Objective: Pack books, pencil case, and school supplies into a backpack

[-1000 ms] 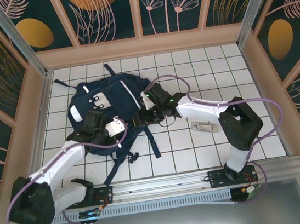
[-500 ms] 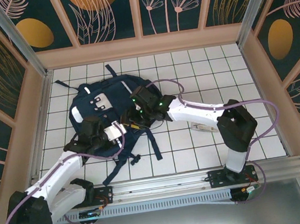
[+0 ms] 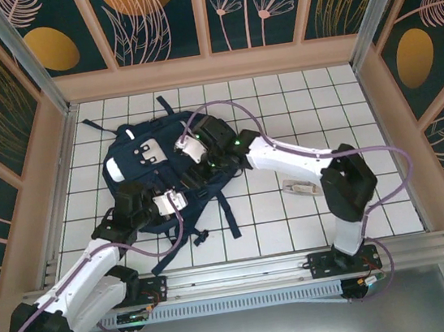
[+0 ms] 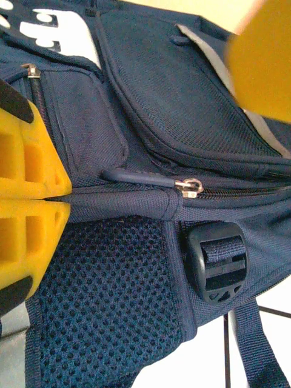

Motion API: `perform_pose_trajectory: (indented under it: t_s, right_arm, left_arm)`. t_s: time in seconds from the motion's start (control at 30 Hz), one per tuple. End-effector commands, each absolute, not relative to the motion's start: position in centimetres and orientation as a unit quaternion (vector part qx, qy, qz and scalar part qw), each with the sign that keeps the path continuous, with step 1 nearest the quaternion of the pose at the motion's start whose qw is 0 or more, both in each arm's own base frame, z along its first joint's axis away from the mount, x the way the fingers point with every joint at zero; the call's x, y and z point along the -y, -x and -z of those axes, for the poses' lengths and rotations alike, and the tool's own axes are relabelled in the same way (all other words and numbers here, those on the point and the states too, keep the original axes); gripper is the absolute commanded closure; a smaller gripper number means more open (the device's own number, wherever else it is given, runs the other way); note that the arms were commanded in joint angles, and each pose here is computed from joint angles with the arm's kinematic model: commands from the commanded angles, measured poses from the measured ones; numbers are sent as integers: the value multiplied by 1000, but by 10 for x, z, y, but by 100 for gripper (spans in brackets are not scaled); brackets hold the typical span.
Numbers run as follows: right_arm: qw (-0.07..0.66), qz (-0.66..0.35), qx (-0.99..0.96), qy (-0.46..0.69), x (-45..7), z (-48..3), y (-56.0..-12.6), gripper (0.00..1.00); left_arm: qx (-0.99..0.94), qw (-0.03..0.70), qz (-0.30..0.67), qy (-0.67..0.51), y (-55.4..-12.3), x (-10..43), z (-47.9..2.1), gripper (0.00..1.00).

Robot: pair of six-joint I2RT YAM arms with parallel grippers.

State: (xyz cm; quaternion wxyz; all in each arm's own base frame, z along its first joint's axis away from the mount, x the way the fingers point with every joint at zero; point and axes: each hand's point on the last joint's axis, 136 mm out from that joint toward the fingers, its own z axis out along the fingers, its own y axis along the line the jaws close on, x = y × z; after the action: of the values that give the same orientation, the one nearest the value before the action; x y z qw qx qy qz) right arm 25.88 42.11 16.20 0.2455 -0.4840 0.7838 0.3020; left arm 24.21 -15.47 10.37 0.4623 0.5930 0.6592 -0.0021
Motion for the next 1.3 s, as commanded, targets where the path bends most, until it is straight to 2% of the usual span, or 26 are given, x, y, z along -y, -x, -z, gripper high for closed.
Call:
perform_pose_trajectory:
  t_s: [0.0,0.2,0.27,0.3,0.37,0.6,0.73,0.9,0.97,1.03,1.1,1.2,1.27]
  right_arm:
    - [195,-331,-717,582,-430,-144,-232,46]
    - [150,-320,-735,578,-429,-114,-233,53]
    - [144,-310,-748,569,-426,-107,-235,59]
    - [145,-310,-752,563,-425,-108,-237,67]
    - [152,-321,-755,550,-424,-115,-238,73]
    - [207,-425,-727,499,-401,-161,-237,79]
    - [228,-461,-722,463,-383,-168,-241,85]
    - [239,-446,-753,421,-376,-156,-246,96]
    - [244,-432,-764,413,-378,-153,-244,93]
    - [258,-410,-756,440,-385,-151,-234,76]
    - [267,-379,-759,457,-395,-149,-233,68]
    - [257,-337,-828,367,-404,-144,-266,63]
    - [234,-347,-833,361,-417,-142,-259,60]
  left_arm:
    - [-573,543,8,-613,-243,177,-144,100]
    - [-563,559,5,-609,-240,177,-151,100]
    - [-562,562,1,-607,-240,175,-152,100]
    - [-562,561,1,-608,-239,175,-152,100]
    - [-564,560,3,-607,-239,175,-151,100]
    - [-574,548,-2,-608,-240,172,-143,100]
    - [-578,541,-3,-611,-239,171,-136,100]
    - [-581,538,2,-611,-241,172,-138,100]
    - [-580,541,7,-610,-239,173,-139,100]
    - [-575,544,13,-612,-238,175,-139,100]
    - [-571,545,17,-613,-237,177,-140,100]
    - [-565,554,17,-611,-236,178,-144,100]
    - [-560,559,17,-611,-236,179,-145,100]
